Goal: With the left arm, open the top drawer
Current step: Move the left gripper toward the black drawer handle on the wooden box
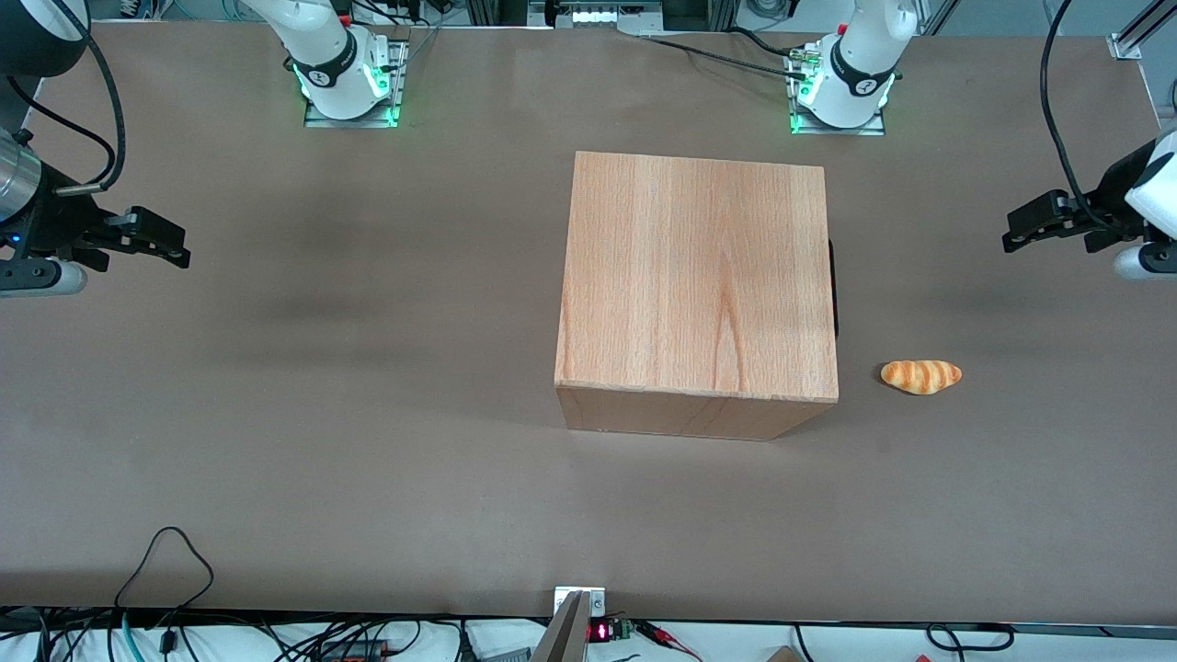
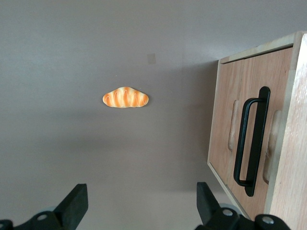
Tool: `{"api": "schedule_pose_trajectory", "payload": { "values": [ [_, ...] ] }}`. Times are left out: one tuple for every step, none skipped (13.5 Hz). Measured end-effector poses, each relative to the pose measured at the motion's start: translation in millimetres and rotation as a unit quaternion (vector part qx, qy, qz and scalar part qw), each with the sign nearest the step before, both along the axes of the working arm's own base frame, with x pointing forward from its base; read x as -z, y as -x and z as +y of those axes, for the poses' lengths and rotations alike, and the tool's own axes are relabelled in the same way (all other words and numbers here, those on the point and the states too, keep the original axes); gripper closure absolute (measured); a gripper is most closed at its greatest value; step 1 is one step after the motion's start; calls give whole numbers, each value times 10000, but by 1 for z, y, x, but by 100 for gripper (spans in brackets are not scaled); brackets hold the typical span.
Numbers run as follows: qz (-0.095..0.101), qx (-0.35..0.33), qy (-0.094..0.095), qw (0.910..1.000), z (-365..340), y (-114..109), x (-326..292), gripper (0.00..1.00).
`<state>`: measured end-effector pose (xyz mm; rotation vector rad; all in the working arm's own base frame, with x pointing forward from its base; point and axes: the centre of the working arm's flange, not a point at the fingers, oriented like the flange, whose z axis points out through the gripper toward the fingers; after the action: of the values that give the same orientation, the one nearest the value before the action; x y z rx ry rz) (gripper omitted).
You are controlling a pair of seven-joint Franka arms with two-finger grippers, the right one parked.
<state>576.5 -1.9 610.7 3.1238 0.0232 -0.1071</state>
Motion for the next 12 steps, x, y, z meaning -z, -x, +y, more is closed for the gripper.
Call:
{"api": "schedule_pose_trajectory", "payload": {
  "values": [
    [0,6,0,10000,-1,0,0,0],
    [0,11,0,10000,-1,0,0,0],
    [0,14,0,10000,-2,0,0,0],
    [0,15,0,10000,-2,0,0,0],
    [0,15,0,10000,-2,0,0,0],
    [1,15,0,10000,-2,0,0,0],
    [5,18,0,10000,-2,0,1,0],
    [14,26,3,10000,-3,-1,1,0],
    [43,45,7,10000,-5,-1,4,0],
    [131,83,12,9999,-10,-1,9,0],
    [251,137,15,9996,-16,-2,17,0],
    [363,189,20,9992,-22,-4,26,0]
  ]
}}
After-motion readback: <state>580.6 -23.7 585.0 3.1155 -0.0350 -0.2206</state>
